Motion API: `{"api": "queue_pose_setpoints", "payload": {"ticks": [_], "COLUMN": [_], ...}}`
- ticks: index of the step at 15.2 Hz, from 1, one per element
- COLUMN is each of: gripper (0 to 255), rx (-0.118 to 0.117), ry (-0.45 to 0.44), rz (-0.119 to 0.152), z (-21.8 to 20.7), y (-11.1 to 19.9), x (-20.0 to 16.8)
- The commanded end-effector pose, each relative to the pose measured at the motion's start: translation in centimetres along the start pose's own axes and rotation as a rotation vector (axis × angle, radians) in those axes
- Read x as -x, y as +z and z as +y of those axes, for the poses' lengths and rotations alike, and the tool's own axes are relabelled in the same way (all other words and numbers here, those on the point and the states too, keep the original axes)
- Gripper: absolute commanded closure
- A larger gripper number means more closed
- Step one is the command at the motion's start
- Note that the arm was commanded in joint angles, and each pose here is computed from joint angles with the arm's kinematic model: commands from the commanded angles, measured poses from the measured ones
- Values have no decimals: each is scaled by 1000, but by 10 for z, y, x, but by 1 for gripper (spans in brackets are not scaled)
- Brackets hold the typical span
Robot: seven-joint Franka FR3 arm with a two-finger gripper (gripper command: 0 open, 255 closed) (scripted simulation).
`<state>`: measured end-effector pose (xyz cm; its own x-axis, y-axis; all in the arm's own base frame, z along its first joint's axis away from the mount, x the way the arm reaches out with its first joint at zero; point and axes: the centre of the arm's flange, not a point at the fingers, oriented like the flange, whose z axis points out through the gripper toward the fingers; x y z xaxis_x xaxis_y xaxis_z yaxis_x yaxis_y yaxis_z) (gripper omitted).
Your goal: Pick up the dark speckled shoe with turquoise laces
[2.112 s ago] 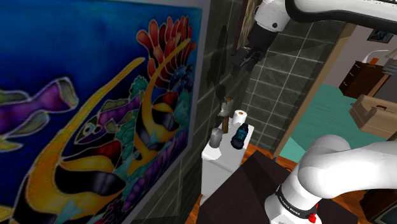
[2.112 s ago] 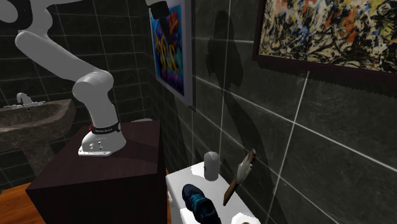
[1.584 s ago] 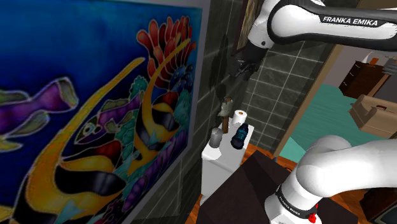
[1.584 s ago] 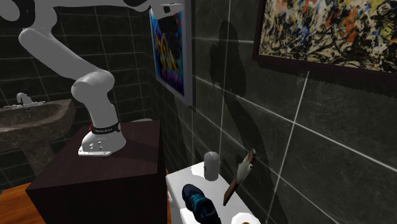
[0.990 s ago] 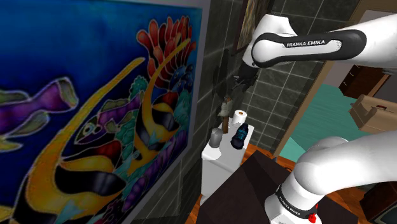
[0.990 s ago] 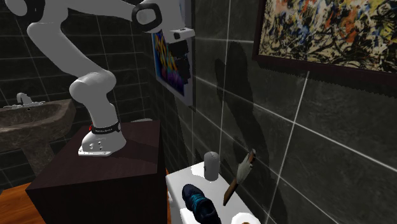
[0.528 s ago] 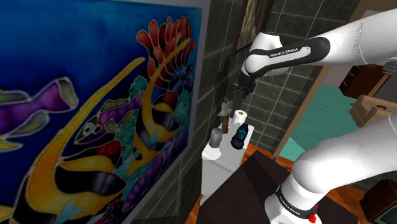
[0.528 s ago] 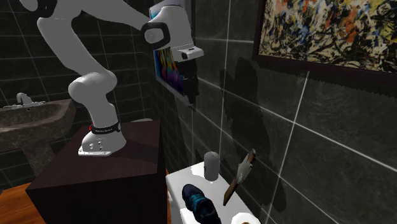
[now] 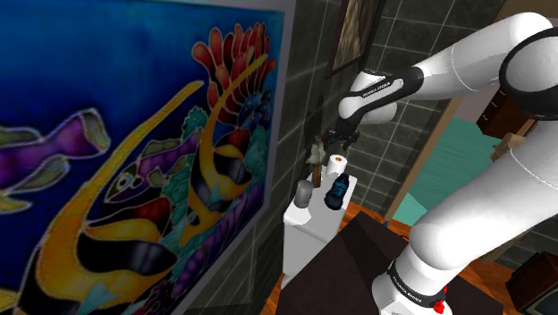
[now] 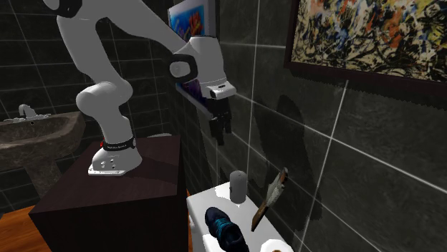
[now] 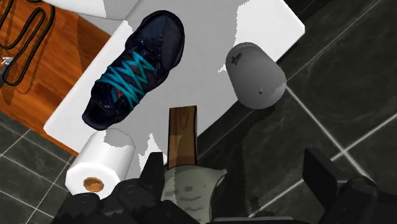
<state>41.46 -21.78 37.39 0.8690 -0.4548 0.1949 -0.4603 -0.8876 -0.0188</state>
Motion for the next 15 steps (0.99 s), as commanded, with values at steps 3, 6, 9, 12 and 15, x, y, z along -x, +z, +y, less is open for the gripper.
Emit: {"api": "queue_pose_setpoints", "payload": {"ticks": [3, 6, 9, 12, 15], "gripper": [0, 0, 0, 0, 0], "rx": [10, 17, 23, 30, 37], "ry": [60, 105, 150, 195, 239], "rz": [-8, -16, -23, -30, -37], "z": [30, 53, 76, 99, 123], "y": [43, 75, 106, 137, 168], "x": [-12, -19, -25, -30, -34]}}
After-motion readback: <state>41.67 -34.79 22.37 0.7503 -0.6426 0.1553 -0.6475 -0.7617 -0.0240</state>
